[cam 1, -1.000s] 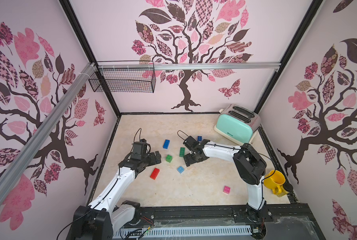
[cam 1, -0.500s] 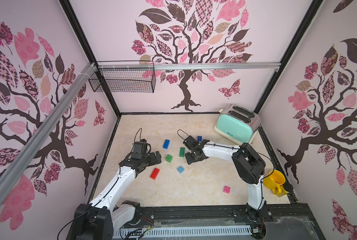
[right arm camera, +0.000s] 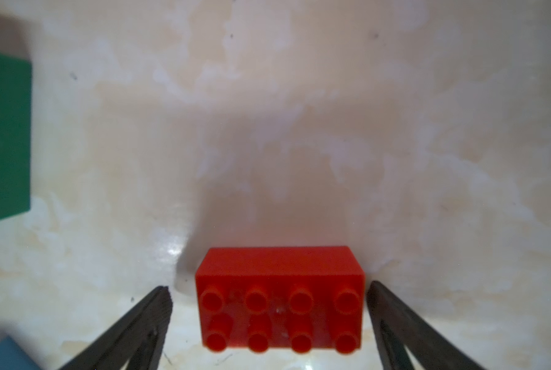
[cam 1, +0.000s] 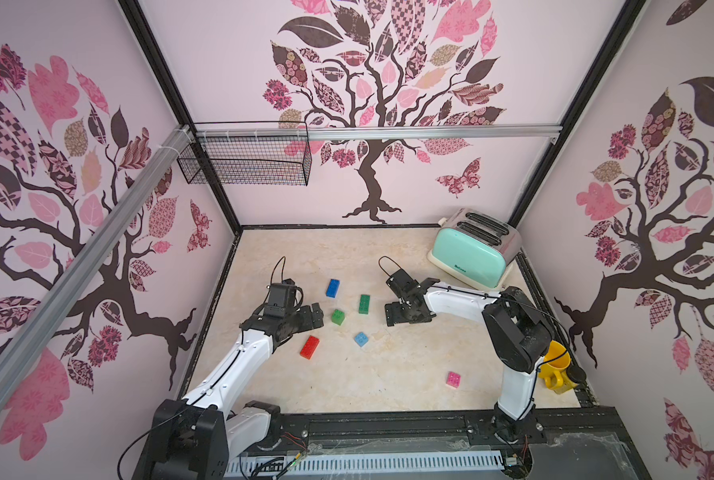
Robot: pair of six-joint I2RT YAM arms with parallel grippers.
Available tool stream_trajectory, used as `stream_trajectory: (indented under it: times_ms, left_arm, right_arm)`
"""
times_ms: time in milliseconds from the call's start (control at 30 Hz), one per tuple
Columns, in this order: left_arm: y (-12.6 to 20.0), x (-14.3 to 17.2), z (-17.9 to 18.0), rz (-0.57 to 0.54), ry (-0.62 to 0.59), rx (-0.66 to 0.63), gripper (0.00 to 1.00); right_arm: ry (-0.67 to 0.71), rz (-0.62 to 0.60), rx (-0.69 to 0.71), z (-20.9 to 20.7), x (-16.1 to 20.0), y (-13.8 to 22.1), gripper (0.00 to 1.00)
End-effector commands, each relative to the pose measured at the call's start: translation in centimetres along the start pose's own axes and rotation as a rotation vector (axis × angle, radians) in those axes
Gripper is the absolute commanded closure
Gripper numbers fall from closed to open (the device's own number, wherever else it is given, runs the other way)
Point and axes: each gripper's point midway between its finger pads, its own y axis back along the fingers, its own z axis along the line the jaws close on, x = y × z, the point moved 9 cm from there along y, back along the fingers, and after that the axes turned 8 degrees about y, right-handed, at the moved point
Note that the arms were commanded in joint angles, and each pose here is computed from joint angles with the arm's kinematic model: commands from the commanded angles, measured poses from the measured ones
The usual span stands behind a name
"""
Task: Assemble a carrot with lego
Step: Adjust the lego brick at the center of the board, then pick up the lego brick from the center of the board.
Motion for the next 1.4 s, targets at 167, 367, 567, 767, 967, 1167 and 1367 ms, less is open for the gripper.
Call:
stream_trajectory:
  times_ms: [167, 367, 567, 767, 967, 1167, 1367]
  left_arm:
    - [-0.1, -0.2, -0.7, 0.0, -0.019, 0.034, 0.02]
    - [-0.5, -0.1, -1.1, 0.025, -0.029, 0.06, 0.02]
    - [-0.7, -0.1, -1.4, 0.04, -0.034, 0.089, 0.02]
    - [-1.0, 0.1, -1.6, 0.056, -0.036, 0.103, 0.02]
    - [-1.0, 0.2, -1.6, 0.057, -0.037, 0.1, 0.02]
    - [-1.0, 0.3, -1.6, 0.063, -0.038, 0.097, 0.02]
    - [-1.2, 0.4, -1.7, 0.068, -0.042, 0.098, 0.02]
  right_arm:
    - [-0.212, 0.047, -0.027, -1.9, 4.5, 4.7, 0.01]
    - [-0.367, 0.049, -0.05, -4.5, 9.1, 6.9, 0.01]
    - [-0.517, 0.109, -0.043, -6.7, 14.3, 6.7, 0.11]
    - [-0.559, 0.124, 0.015, -8.0, 16.1, 7.0, 0.23]
    - [-0.561, 0.17, 0.058, -8.5, 17.4, 6.7, 0.28]
    - [-0.565, 0.196, 0.063, -8.9, 18.4, 6.7, 0.32]
    - [-0.572, 0.195, 0.025, -8.7, 18.7, 6.8, 0.36]
